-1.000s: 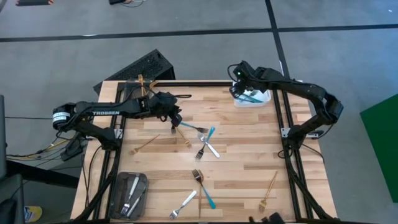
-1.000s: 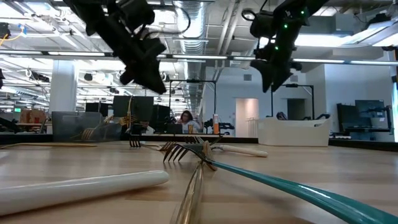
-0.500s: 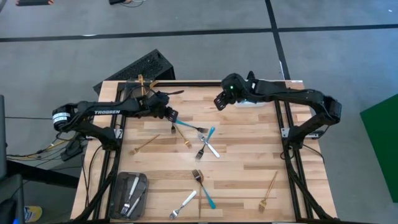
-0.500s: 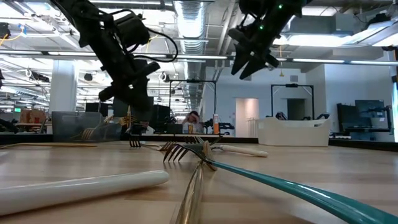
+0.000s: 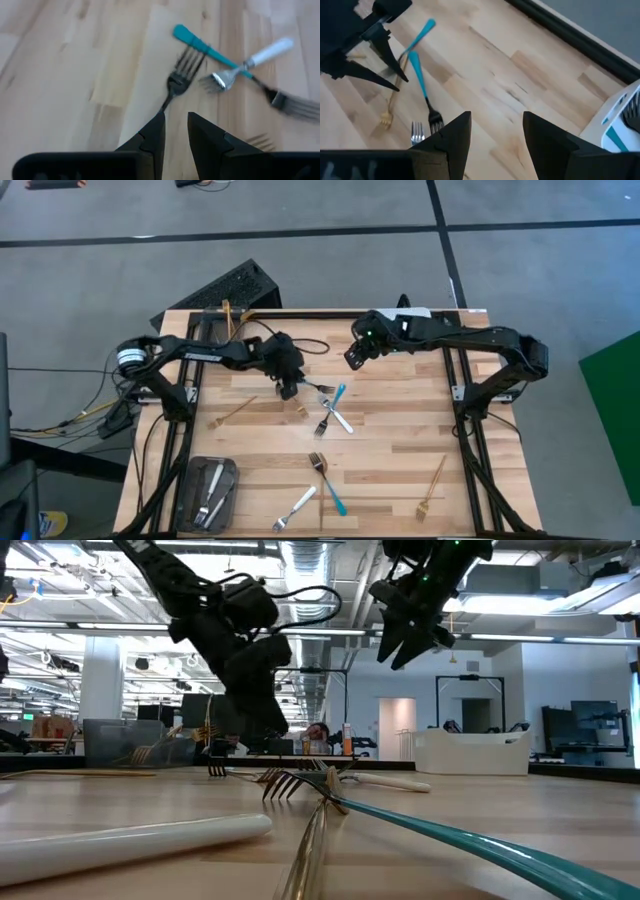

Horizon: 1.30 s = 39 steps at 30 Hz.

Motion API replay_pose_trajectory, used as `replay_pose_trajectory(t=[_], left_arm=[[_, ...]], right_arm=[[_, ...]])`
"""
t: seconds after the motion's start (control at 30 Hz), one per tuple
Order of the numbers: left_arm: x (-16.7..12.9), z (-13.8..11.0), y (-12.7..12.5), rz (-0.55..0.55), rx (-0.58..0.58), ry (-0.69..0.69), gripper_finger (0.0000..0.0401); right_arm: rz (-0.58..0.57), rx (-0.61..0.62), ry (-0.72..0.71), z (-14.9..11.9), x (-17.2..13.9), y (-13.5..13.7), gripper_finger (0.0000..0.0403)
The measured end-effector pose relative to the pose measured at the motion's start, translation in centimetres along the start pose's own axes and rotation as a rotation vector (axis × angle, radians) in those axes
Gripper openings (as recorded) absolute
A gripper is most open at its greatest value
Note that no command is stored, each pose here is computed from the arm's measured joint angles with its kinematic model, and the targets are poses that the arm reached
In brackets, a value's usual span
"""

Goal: Sort silverware by color (type)
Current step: Put the blue fork into the white bin

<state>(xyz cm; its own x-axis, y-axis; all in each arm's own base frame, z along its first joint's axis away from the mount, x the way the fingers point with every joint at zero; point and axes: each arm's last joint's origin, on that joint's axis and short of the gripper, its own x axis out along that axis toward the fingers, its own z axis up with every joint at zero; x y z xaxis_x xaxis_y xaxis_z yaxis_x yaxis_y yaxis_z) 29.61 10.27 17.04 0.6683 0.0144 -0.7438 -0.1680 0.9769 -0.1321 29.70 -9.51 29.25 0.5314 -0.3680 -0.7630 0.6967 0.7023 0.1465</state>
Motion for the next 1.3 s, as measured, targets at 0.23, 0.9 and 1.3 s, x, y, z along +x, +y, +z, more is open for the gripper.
replay_pose_trajectory(t=[0.23, 0.9, 1.3], left_arm=[[3.4, -0.7, 0.8, 0.018, 0.089, 0.131, 0.0073], [4.1, -1.3, 0.9, 0.077, -0.045, 0.206, 0.0006], [-4.5, 5.2, -0.3, 0.196, -0.104, -0.337, 0.0003]], right_arm=[[0.003, -0.03, 0.034, -0.7, -0.2, 0.7, 0.0203], [0.019, 0.163, 0.059, -1.2, -0.3, 1.2, 0.0203], [0.324, 0.358, -0.054, 0.9, -0.8, 3.2, 0.0203]])
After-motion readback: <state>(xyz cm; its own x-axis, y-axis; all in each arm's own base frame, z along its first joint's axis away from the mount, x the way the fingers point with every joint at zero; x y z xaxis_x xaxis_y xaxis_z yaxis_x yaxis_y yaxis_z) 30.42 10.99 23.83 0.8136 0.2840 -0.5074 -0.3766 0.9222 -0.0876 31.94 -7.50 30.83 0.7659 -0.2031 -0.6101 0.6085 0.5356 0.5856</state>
